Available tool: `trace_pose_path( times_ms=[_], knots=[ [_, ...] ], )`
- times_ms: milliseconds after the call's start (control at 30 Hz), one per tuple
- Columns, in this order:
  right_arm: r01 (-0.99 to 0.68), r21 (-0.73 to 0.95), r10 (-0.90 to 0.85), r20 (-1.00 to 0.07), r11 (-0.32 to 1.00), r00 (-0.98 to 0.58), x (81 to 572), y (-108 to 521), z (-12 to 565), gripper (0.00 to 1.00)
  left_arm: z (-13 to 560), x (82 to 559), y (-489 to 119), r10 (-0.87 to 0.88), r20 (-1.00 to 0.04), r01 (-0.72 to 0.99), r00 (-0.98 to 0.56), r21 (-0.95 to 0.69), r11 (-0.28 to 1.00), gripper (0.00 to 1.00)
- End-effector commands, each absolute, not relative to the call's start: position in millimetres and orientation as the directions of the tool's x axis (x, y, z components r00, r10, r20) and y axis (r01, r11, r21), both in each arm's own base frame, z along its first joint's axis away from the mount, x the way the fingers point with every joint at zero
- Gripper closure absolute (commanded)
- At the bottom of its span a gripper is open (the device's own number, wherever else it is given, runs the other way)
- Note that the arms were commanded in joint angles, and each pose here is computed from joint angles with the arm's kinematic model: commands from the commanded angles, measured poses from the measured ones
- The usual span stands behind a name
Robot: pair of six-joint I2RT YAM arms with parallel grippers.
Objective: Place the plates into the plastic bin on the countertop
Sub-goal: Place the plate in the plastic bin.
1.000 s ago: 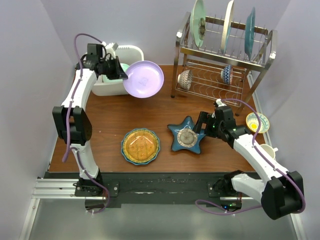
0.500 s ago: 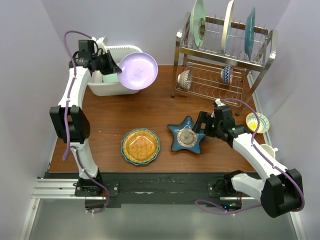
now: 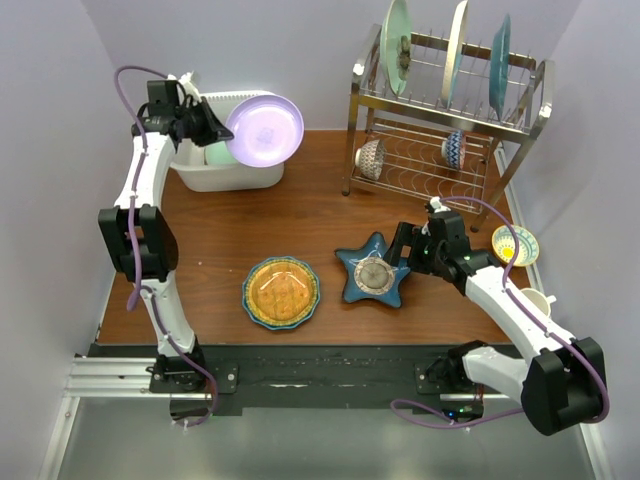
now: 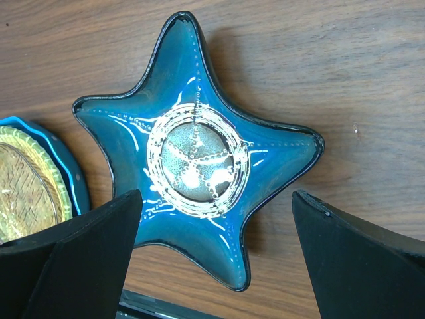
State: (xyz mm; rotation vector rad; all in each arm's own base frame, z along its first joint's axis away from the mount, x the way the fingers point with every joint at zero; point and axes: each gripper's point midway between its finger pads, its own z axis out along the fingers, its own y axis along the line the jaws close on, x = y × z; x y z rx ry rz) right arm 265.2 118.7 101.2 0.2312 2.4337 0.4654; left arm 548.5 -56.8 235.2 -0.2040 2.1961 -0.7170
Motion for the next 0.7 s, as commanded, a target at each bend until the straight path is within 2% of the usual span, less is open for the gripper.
trace_pose_path(
  times_ms=[0, 667],
  knots=[
    [0.028, 0.397, 0.281, -0.595, 0.918, -0.753, 272, 120, 111, 0.01, 274, 568, -44, -0.422, -0.711, 0.108, -0.562, -0.570, 0.815, 1.00],
    [0.035, 0.389, 0.275, -0.584, 0.921, -0.764, 268, 118, 102, 0.01, 270, 597, 3, -0.508, -0.741, -0.033, -0.439, -0.552, 0.833, 1.00]
  ],
)
